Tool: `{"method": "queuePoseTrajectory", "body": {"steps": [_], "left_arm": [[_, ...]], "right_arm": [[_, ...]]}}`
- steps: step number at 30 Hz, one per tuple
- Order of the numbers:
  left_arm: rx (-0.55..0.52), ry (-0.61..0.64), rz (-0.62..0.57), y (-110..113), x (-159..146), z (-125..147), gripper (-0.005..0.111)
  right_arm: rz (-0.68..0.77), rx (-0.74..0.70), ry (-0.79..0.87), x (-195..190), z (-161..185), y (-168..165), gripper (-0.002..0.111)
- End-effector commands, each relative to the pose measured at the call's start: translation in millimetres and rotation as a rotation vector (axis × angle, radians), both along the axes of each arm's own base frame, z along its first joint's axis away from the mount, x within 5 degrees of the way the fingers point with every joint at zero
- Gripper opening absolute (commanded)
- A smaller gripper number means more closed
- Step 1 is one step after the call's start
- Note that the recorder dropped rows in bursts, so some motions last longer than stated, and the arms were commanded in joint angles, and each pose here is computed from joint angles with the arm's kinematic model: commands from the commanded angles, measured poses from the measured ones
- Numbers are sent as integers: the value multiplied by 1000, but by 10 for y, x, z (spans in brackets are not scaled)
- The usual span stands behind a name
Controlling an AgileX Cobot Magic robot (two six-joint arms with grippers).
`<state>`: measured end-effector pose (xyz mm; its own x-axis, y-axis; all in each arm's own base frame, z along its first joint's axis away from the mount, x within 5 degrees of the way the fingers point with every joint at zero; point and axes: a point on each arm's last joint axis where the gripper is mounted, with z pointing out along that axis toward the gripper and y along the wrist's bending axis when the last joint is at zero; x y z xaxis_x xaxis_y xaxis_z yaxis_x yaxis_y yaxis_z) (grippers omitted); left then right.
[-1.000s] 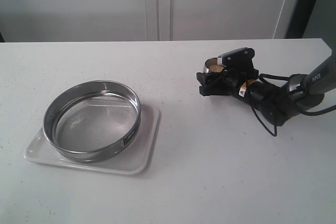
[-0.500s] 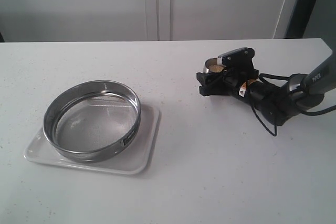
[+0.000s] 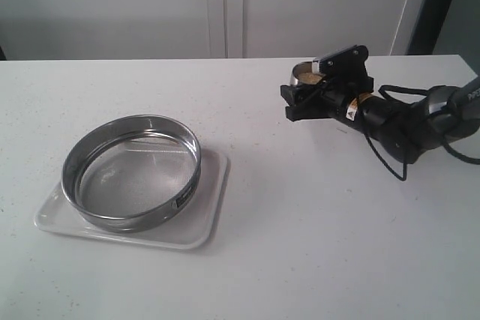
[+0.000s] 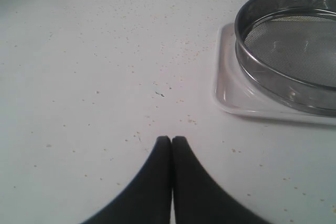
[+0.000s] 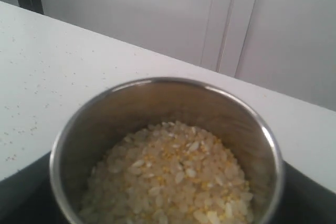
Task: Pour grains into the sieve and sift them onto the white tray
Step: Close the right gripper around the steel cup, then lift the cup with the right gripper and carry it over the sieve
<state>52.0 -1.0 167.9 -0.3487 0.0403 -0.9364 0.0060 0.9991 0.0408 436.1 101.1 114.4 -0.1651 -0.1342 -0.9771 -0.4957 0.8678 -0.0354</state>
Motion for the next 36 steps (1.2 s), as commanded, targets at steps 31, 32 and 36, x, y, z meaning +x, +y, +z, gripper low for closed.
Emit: {"method": "queuePoseTrajectory", "body": {"steps": [31, 32, 36], "left_arm": [[-6, 4, -6, -6, -3, -14, 0], [-6, 4, -6, -6, -3, -14, 0], [-6, 4, -6, -6, -3, -14, 0]], "right_arm": [[416, 5, -41, -1048, 1092, 344, 0], [427, 8, -44, -1073, 1119, 384, 0], [466, -4, -34, -1157, 1133, 557, 0]]}}
